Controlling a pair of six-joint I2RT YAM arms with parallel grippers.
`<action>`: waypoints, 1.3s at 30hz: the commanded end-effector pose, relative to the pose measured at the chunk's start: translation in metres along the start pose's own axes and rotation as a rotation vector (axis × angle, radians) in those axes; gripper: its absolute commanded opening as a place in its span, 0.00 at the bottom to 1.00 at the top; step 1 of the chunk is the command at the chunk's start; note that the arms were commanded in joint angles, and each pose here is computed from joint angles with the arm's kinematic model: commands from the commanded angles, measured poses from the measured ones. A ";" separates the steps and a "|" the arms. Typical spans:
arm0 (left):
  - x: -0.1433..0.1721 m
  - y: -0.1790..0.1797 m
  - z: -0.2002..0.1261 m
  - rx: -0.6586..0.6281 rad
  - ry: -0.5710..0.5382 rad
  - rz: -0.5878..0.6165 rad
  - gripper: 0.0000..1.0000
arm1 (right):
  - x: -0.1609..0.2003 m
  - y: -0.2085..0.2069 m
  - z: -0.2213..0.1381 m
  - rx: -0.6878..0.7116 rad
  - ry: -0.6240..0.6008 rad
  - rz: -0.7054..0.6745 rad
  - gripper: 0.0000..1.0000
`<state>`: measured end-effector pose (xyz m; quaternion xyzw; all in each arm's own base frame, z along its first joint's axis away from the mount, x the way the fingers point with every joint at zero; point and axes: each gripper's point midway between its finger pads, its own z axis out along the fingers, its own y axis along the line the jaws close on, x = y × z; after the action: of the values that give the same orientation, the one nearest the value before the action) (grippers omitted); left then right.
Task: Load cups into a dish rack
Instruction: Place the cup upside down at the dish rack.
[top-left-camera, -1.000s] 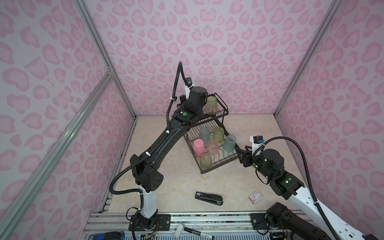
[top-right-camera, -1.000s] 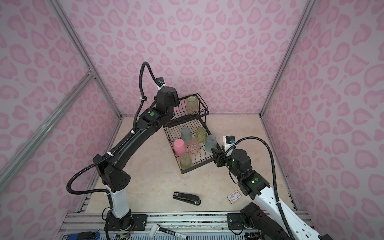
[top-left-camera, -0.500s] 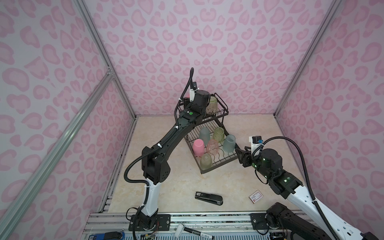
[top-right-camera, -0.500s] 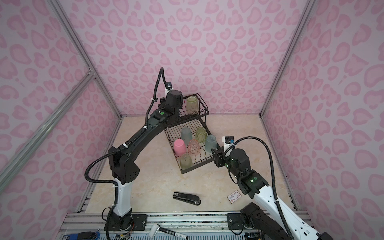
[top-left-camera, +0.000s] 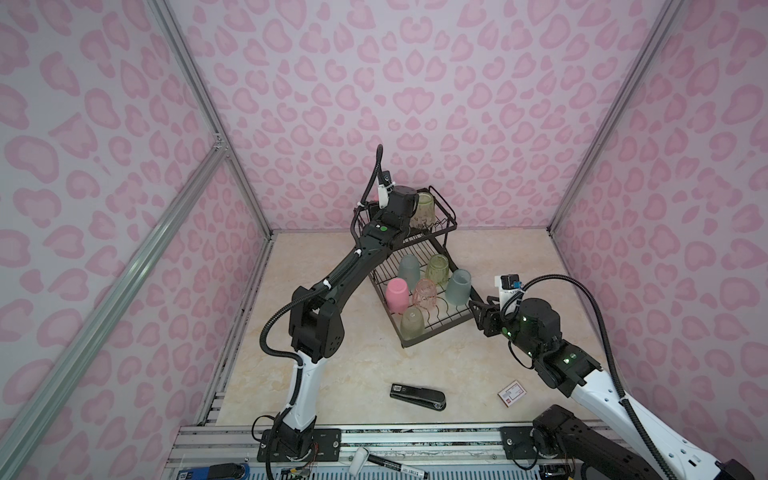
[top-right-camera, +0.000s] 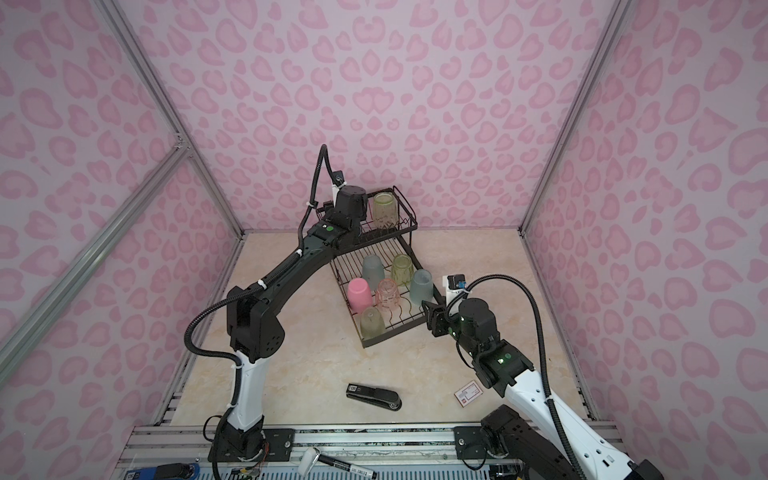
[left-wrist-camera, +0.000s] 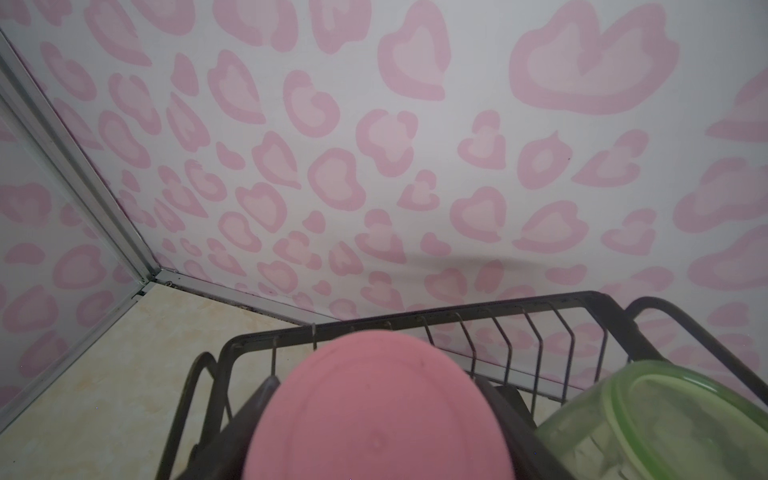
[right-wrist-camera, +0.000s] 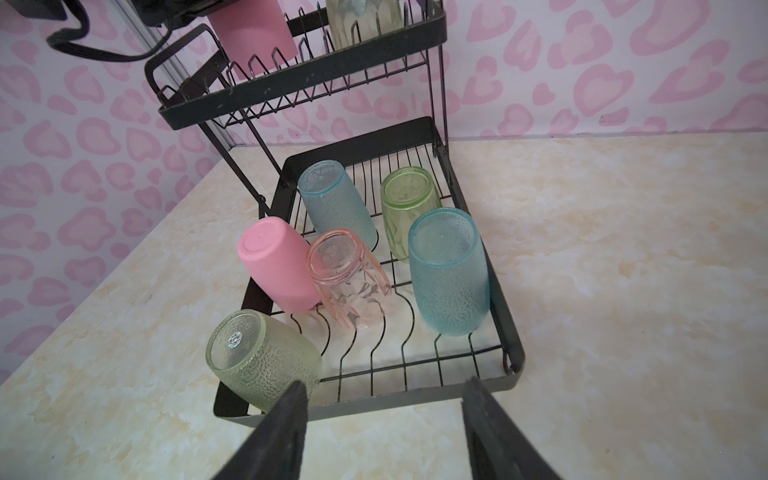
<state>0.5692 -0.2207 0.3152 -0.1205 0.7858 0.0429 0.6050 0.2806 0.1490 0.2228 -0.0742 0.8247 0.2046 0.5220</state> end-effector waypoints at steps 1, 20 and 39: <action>0.005 -0.001 0.006 -0.006 -0.015 -0.028 0.48 | -0.004 0.003 0.000 -0.019 -0.025 -0.002 0.59; 0.040 0.005 0.016 -0.058 0.014 0.014 0.51 | -0.002 0.003 0.001 -0.026 -0.024 0.001 0.59; 0.004 -0.003 -0.010 -0.032 -0.044 0.061 0.95 | -0.006 0.003 -0.003 -0.032 -0.039 0.007 0.61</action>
<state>0.5667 -0.2320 0.2884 -0.1045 0.7860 0.0683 0.6054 0.2786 0.1484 0.2249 -0.0755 0.8190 0.2153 0.5265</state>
